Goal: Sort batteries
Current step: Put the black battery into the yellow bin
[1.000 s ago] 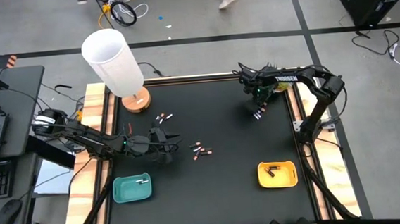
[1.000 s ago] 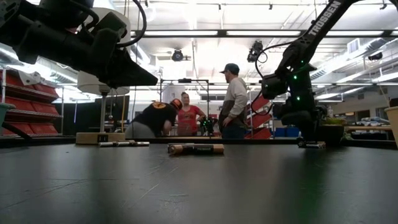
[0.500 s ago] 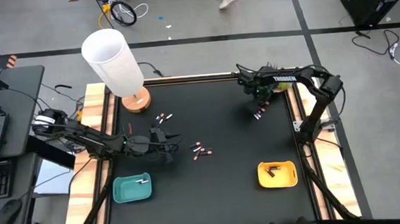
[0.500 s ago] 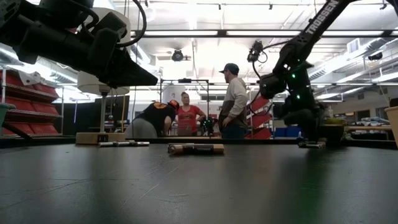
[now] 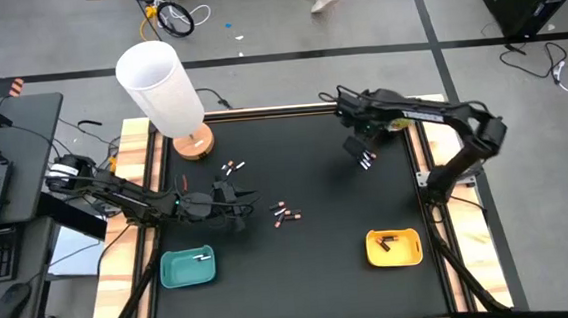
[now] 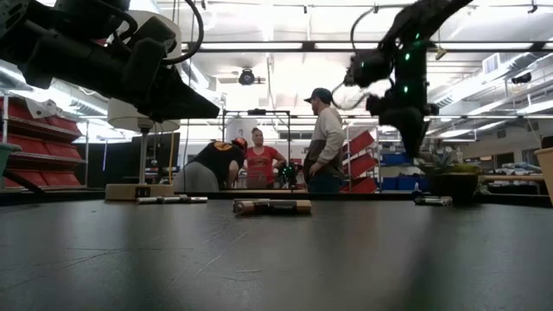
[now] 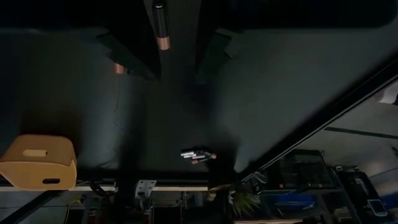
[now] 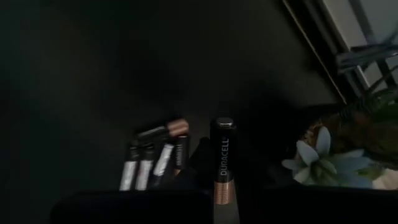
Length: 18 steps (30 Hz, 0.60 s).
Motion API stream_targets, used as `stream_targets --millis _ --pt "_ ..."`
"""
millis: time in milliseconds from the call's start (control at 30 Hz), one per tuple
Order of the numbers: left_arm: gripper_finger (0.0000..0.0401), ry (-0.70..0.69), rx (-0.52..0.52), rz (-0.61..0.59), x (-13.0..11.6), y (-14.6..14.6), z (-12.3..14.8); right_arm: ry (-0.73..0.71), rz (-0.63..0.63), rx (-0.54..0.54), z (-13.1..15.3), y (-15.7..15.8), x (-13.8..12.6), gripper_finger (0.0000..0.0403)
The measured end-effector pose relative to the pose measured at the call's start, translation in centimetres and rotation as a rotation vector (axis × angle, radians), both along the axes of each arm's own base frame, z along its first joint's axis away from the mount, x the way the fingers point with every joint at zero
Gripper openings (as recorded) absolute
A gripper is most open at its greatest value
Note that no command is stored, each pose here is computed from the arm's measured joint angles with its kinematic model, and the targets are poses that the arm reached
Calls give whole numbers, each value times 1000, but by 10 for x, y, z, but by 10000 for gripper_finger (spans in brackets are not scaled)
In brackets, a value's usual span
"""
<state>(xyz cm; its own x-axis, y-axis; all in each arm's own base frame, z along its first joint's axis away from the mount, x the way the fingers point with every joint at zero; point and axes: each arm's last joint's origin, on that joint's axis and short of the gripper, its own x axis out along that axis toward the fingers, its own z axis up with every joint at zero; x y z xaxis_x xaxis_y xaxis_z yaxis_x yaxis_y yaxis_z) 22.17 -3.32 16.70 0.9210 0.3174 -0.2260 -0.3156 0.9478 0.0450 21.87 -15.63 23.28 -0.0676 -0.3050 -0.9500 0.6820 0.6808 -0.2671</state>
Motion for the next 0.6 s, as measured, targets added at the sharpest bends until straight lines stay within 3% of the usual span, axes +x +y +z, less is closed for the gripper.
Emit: stream_targets --millis 333,600 --pt "117 -3 -14 13 0 0 0 -182 66 -9 41 86 -6 23" --pt "117 -14 -20 27 0 1 0 -265 77 47 29 157 -18 23"
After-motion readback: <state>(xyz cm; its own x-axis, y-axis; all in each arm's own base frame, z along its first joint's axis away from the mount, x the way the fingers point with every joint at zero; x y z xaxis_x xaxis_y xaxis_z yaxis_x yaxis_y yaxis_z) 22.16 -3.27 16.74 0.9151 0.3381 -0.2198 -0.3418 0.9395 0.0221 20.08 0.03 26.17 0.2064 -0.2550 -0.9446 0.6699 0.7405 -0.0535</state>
